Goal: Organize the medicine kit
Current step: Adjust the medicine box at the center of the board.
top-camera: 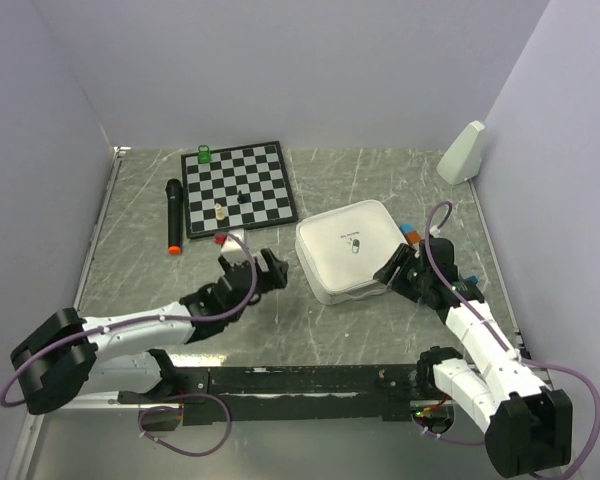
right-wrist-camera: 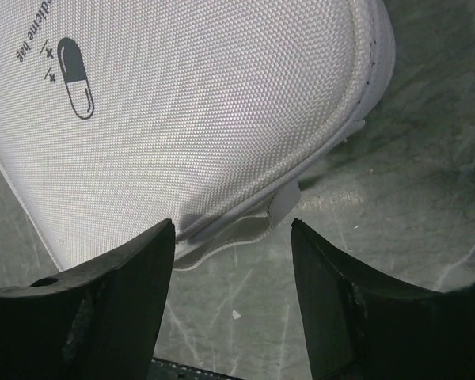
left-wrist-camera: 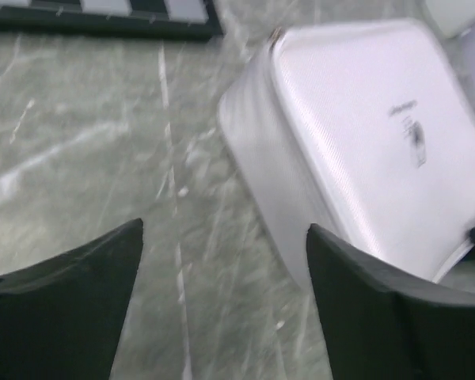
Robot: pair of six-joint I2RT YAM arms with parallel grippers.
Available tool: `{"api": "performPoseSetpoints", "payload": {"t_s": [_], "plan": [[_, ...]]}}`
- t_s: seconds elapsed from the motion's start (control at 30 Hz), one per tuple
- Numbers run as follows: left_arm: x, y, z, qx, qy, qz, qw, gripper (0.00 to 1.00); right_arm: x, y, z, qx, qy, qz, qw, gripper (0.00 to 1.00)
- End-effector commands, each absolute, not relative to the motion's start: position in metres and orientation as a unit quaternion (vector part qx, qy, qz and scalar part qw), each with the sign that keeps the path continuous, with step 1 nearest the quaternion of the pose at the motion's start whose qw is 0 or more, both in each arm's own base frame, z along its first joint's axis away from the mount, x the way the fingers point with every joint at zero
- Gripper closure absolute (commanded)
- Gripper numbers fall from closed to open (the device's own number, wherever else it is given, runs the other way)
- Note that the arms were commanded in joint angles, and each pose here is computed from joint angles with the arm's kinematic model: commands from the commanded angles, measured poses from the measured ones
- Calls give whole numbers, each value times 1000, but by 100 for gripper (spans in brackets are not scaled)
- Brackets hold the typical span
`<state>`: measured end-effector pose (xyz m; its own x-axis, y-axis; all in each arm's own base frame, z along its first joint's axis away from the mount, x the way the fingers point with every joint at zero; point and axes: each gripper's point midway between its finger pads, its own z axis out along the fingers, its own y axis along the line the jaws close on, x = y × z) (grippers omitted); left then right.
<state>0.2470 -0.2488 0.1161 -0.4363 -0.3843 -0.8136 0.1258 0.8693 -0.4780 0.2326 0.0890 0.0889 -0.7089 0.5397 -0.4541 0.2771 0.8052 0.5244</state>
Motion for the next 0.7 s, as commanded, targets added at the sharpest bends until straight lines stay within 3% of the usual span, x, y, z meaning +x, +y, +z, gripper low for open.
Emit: {"api": "performPoseSetpoints", "payload": {"t_s": [0.0, 0.3, 0.57, 0.67], "plan": [[277, -281, 177, -10, 789, -322, 524, 4, 233, 86, 97, 215, 899, 210, 318, 30], [362, -337, 186, 80, 795, -394, 455, 3, 240, 99, 99, 216, 893, 244, 310, 29], [414, -369, 133, 126, 837, -356, 396, 1, 251, 95, 92, 219, 900, 225, 303, 28], [423, -367, 110, 122, 858, -326, 377, 4, 255, 95, 87, 221, 903, 219, 296, 28]]}}
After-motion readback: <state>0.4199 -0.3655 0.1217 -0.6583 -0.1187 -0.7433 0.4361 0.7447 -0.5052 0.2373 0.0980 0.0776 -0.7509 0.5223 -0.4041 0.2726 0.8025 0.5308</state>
